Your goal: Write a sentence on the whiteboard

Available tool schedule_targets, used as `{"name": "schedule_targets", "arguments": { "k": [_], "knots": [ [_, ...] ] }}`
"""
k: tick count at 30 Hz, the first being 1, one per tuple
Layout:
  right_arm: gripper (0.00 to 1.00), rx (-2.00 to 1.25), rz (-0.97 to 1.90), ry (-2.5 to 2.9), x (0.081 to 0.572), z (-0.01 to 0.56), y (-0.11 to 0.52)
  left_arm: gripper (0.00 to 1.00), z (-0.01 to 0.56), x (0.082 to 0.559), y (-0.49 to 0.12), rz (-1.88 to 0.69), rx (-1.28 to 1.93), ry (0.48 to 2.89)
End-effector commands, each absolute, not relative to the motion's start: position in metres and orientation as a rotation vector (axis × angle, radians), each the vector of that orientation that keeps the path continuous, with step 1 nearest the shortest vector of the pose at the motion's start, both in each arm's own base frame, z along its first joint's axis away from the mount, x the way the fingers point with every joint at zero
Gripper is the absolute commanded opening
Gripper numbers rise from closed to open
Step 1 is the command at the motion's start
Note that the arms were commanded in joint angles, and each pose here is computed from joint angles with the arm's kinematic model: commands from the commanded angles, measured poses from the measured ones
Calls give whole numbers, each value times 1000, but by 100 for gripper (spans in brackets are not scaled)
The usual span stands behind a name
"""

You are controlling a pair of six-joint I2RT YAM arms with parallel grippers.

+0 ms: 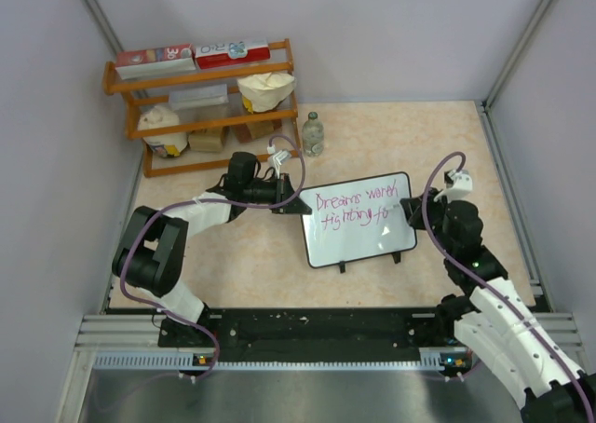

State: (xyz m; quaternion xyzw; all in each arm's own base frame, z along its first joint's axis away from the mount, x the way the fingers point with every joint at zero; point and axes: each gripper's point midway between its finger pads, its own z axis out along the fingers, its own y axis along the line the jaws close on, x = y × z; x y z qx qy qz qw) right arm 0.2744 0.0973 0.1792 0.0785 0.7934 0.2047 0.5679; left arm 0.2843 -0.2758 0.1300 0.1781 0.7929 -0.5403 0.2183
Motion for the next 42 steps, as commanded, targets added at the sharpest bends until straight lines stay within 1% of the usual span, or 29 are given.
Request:
{"name": "schedule_targets", "arguments": {
  "k": [1, 6, 14, 25, 36, 42],
  "knots": [
    [0, 203, 471, 1781, 272, 205, 89, 0, 124, 308, -267, -1321, 454, 2191],
    [0, 213, 430, 1779, 275, 207, 83, 0, 124, 307, -267, -1323, 453, 2191],
    [0, 229, 390, 1822, 284, 191, 81, 0, 126, 307, -267, -1322, 456, 2187],
    [0, 241, 377, 1846, 278, 179, 78, 0, 125, 308, -267, -1323, 455, 2188],
    [0, 250, 376, 1830, 283, 186, 78, 0, 125, 307, -267, -1322, 456, 2189],
    [0, 241, 375, 1864, 276, 174, 78, 0, 125, 307, -267, -1322, 457, 2188]
  ]
}}
